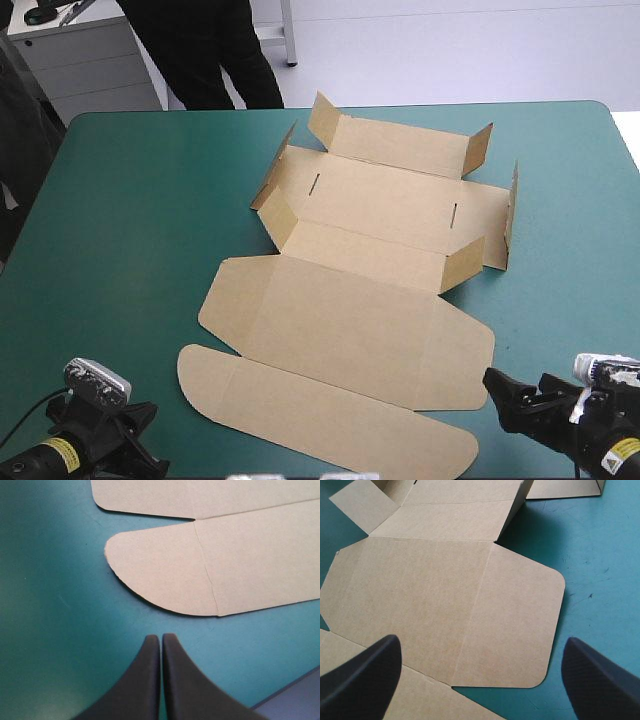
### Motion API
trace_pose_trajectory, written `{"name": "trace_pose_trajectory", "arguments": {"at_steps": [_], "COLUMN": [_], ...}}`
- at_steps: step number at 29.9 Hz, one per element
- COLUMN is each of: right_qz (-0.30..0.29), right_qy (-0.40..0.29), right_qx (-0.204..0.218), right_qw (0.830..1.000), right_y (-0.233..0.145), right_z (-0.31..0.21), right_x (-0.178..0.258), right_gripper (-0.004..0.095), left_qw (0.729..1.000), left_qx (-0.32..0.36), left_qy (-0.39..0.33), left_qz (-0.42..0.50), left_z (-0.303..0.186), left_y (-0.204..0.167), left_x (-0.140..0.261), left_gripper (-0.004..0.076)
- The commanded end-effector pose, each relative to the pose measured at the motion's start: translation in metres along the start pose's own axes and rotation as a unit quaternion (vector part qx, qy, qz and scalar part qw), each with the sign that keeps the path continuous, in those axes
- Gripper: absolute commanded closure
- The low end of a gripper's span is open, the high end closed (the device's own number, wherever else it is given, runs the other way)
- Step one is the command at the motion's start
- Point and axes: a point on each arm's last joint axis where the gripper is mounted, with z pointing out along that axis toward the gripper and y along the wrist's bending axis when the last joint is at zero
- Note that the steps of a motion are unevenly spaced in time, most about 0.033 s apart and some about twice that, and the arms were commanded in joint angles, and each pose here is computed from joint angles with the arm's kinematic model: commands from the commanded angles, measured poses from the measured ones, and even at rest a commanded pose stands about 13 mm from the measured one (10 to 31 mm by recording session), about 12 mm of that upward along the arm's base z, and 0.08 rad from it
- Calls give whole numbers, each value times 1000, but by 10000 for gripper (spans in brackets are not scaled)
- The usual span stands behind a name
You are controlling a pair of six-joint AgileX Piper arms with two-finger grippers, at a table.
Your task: Fold the box
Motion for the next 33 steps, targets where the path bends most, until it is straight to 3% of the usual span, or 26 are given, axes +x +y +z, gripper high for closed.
{"name": "trace_pose_trajectory", "arguments": {"at_steps": [1, 12, 24, 29, 33], "right_qz": [2, -2, 12, 52, 103], "right_qy": [-19, 53, 176, 208, 235], "right_qx": [-6, 64, 117, 141, 115], "right_qw": [1000, 997, 977, 966, 960], "right_y": [11, 26, 31, 13, -9], "right_z": [-2, 44, 125, 151, 166], "right_x": [-25, -102, -163, -179, -183], "right_gripper": [107, 109, 111, 112, 113], "left_qw": [999, 999, 999, 999, 999], "left_qx": [6, 6, 6, 6, 6], "left_qy": [-36, -36, -36, -36, -36], "left_qz": [-3, -5, -4, -4, -4], "left_z": [-7, -7, -7, -7, -7], "left_y": [-1, -1, -1, -1, -1], "left_x": [-12, -12, -12, -12, -12], "left_gripper": [731, 731, 731, 731, 731]}}
